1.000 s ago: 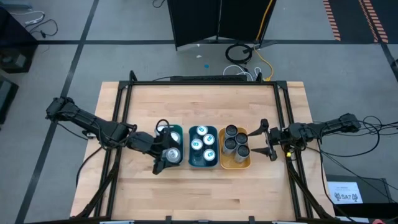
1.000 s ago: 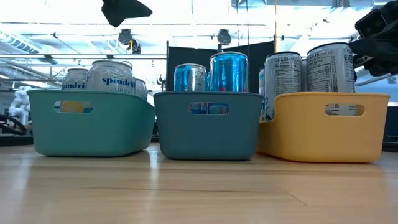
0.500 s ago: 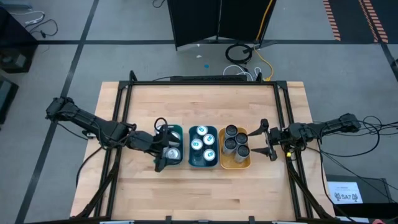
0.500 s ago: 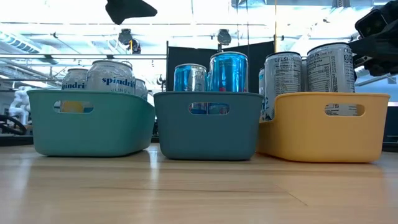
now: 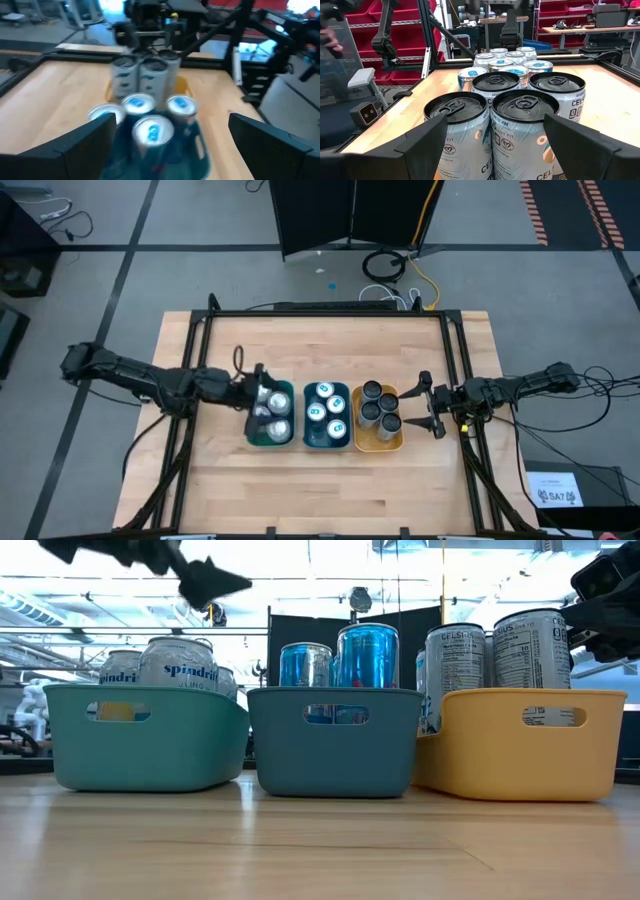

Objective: Sort soda cans
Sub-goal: Return to Home Position

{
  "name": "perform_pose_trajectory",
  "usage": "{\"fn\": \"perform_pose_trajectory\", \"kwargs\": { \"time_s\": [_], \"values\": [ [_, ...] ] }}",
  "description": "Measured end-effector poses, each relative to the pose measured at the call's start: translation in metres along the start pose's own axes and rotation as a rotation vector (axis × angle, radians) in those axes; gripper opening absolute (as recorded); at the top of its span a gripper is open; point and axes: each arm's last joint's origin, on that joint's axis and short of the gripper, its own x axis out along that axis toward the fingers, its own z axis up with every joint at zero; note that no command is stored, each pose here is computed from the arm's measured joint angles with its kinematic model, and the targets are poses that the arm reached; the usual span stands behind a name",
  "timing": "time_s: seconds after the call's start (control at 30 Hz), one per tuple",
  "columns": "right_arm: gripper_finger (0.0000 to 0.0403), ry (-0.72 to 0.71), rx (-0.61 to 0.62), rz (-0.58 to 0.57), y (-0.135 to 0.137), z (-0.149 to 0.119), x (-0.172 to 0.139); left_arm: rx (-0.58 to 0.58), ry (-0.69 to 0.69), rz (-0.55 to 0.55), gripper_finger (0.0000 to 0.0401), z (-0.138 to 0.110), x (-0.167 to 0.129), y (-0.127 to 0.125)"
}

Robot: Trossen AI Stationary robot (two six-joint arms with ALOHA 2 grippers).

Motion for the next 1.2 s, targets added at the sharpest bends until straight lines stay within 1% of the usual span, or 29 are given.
{"fn": "perform_pose_trajectory", "kwargs": {
  "time_s": [0.1,0.2,0.27,0.33,0.4,0.57,0.67,0.83,0.97,1.1,1.2],
  "values": [
    [0.0322,0.000,0.000,0.000,0.000,0.000,0.000,-0.011,-0.028,0.042,0.0393,-0.007,-0.015,0.011],
    [0.0322,0.000,0.000,0.000,0.000,0.000,0.000,-0.019,-0.062,0.063,0.0393,-0.017,-0.030,0.017],
    [0.0322,0.000,0.000,0.000,0.000,0.000,0.000,-0.031,-0.079,0.056,0.0393,-0.027,-0.040,0.017],
    [0.0322,0.000,0.000,0.000,0.000,0.000,0.000,-0.067,-0.102,0.040,0.0393,-0.036,-0.049,0.016],
    [0.0322,0.000,0.000,0.000,0.000,0.000,0.000,-0.070,-0.111,0.029,0.0393,-0.047,-0.056,0.014],
    [0.0322,0.000,0.000,0.000,0.000,0.000,0.000,-0.071,-0.152,0.114,0.0393,-0.070,-0.068,0.017],
    [0.0322,0.000,0.000,0.000,0.000,0.000,0.000,-0.063,-0.183,0.129,0.0393,-0.083,-0.074,0.019],
    [0.0322,0.000,0.000,0.000,0.000,0.000,0.000,-0.059,-0.357,0.150,0.0393,-0.102,-0.081,0.024],
    [0.0322,0.000,0.000,0.000,0.000,0.000,0.000,-0.057,-0.337,0.187,0.0393,-0.105,-0.086,0.029],
    [0.0322,0.000,0.000,0.000,0.000,0.000,0.000,-0.043,-0.345,0.138,0.0393,-0.106,-0.092,0.029],
    [0.0322,0.000,0.000,0.000,0.000,0.000,0.000,-0.055,-0.330,0.140,0.0393,-0.110,-0.096,0.030]
  ]
}}
